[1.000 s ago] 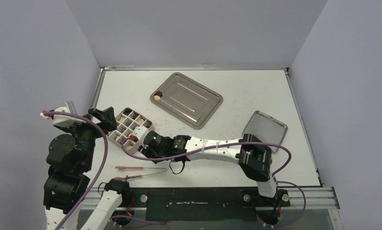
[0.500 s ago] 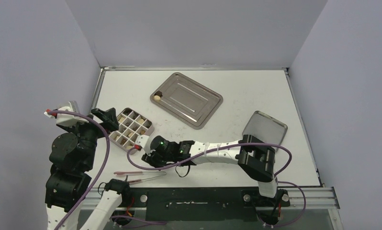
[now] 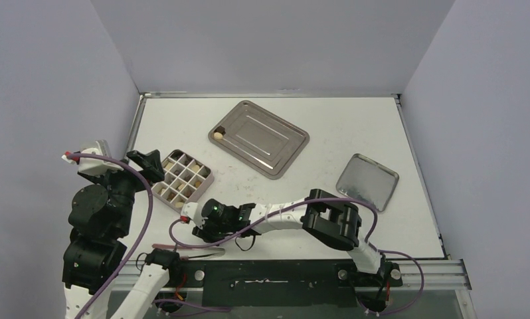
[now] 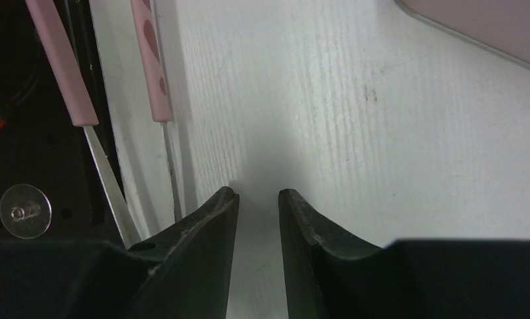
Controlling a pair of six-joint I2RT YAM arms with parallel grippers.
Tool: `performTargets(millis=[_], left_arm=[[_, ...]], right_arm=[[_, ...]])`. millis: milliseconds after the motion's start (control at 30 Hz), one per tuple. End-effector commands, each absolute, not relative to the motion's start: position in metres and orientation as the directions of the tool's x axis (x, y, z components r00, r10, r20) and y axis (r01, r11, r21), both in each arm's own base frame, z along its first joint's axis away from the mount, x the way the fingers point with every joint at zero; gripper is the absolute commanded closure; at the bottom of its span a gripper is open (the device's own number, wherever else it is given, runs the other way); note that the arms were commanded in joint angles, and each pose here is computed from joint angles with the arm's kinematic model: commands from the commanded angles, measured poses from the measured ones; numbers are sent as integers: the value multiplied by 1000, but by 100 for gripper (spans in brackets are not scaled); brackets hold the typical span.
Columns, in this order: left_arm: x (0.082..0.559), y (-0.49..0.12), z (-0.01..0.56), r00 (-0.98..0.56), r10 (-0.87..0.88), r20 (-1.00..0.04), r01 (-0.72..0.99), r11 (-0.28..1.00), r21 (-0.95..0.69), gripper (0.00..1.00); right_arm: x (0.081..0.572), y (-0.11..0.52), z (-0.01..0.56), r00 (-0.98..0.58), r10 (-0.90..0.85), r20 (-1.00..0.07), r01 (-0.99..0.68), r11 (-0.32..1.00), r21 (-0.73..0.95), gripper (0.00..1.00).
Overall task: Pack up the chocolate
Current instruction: Move the clamp to the center of the board.
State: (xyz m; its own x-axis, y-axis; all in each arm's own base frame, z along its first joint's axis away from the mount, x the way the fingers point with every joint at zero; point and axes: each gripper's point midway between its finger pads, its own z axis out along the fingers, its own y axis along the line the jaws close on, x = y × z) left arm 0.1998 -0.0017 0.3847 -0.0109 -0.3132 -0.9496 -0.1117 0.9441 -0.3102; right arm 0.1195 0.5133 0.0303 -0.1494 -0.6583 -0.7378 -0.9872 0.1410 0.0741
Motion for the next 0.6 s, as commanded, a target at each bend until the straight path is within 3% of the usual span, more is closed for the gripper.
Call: performTargets(millis=[0, 200, 567], left_arm=[[199, 1, 391, 22, -305, -952, -112, 946, -305, 15], [200, 2, 388, 18, -302, -953, -118, 946, -302, 15], [198, 1, 392, 27, -308, -951, -108, 945, -309, 16]], right_arm=[[121, 531, 41, -129, -620, -774, -990, 131, 60, 70], [125, 530, 64, -160, -584, -796, -983, 168, 73, 68], [99, 541, 106, -197, -499, -844, -980, 68, 188, 67]])
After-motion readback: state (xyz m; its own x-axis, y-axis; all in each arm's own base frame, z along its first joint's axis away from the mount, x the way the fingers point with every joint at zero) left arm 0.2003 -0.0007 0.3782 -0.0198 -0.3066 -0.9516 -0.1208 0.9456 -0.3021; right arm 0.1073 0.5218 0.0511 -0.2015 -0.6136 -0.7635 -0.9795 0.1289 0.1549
